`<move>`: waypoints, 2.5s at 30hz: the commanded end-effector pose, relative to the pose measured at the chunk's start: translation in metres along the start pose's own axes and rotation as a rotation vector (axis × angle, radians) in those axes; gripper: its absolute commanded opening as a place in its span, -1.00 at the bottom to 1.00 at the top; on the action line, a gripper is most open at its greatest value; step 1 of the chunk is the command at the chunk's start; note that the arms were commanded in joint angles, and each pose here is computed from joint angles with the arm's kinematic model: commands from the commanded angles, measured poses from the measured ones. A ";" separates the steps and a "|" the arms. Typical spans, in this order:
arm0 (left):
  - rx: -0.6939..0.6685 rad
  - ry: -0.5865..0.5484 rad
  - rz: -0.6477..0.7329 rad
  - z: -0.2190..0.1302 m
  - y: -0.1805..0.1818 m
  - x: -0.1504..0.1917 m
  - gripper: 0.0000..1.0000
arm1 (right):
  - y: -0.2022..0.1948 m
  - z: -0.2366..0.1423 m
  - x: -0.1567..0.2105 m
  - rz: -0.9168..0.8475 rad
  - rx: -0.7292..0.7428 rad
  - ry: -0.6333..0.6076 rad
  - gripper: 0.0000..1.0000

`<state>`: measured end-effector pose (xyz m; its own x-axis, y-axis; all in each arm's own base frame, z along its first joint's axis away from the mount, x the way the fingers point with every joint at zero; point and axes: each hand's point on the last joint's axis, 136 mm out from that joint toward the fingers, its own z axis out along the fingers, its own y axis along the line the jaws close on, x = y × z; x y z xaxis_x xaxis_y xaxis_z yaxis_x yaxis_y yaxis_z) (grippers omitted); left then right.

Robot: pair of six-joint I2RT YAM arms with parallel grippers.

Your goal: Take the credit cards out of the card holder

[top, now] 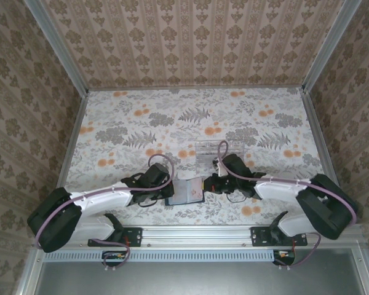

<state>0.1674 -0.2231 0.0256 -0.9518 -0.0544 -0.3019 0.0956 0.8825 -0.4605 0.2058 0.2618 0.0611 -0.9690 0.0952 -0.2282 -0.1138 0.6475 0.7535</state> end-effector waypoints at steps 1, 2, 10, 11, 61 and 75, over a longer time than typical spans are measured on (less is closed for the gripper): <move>-0.105 0.026 -0.002 -0.003 0.023 0.009 -1.00 | 0.004 -0.018 0.001 -0.045 0.019 -0.010 -1.00; -0.105 0.023 0.000 -0.004 0.023 0.008 -1.00 | 0.008 -0.023 0.000 -0.060 0.018 -0.018 -1.00; -0.067 -0.022 0.030 -0.018 0.005 -0.010 -0.88 | 0.037 -0.064 -0.012 -0.195 0.044 -0.072 -1.00; -0.058 -0.034 0.033 -0.021 0.002 -0.014 -0.77 | 0.040 -0.069 -0.014 -0.210 0.046 -0.077 -1.00; 0.227 -0.401 0.122 -0.117 -0.027 -0.054 1.00 | -0.014 -0.129 -0.096 -1.782 0.932 0.317 -1.00; 0.222 -0.404 0.121 -0.118 -0.025 -0.053 1.00 | -0.034 -0.120 -0.105 -1.769 0.921 0.348 -1.00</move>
<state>0.1831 -0.1887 0.1524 -0.7482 -0.1785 -0.6390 0.2920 0.7762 -0.5587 0.2837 0.1395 0.1397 0.0385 -0.9988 -0.0316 -0.7796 -0.0102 -0.6261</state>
